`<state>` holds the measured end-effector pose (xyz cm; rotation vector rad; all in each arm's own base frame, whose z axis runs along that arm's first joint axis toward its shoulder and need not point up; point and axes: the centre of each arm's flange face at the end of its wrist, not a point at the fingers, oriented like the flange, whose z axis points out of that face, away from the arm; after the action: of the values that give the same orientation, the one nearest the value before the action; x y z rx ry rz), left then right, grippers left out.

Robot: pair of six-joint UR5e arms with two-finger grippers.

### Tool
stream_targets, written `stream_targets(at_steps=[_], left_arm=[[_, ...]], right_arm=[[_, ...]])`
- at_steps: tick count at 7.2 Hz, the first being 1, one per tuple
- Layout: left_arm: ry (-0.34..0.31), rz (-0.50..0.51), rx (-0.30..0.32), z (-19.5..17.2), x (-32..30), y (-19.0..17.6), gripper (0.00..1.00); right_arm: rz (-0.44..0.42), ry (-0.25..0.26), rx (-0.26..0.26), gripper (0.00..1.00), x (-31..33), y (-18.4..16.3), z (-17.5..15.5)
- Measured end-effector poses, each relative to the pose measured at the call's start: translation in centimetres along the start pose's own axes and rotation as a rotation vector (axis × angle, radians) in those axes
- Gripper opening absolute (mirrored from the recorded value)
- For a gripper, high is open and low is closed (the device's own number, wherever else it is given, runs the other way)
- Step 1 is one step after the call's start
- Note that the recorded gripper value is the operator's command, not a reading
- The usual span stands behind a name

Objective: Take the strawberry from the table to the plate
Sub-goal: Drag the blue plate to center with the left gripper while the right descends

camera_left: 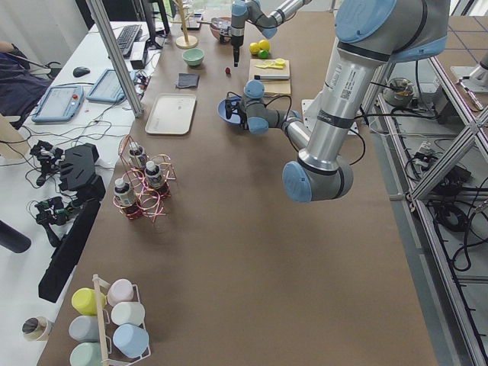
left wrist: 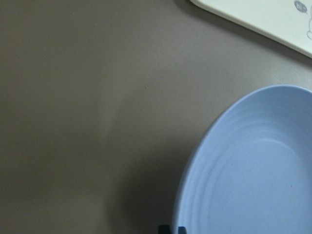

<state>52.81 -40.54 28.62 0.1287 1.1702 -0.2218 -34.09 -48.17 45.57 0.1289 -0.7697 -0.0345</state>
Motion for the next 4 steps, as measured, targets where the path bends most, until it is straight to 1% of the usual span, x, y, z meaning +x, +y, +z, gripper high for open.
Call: stream_targets(at_steps=[1,2,4], left_arm=[[0.001,0.005,0.002,0.1,0.3,0.7,0.98],[0.004,0.008,0.004,-0.1,0.4,0.9,0.98],[0.01,0.011,0.005,-0.5,0.5,1.1,0.98]], right_arm=[[0.003,0.007,-0.007,0.87,-0.2,0.2,0.7],[0.003,0.01,-0.01,0.87,-0.9,-0.4,1.3],[0.001,0.015,-0.01,0.85,-3.1,-3.5,2.9]])
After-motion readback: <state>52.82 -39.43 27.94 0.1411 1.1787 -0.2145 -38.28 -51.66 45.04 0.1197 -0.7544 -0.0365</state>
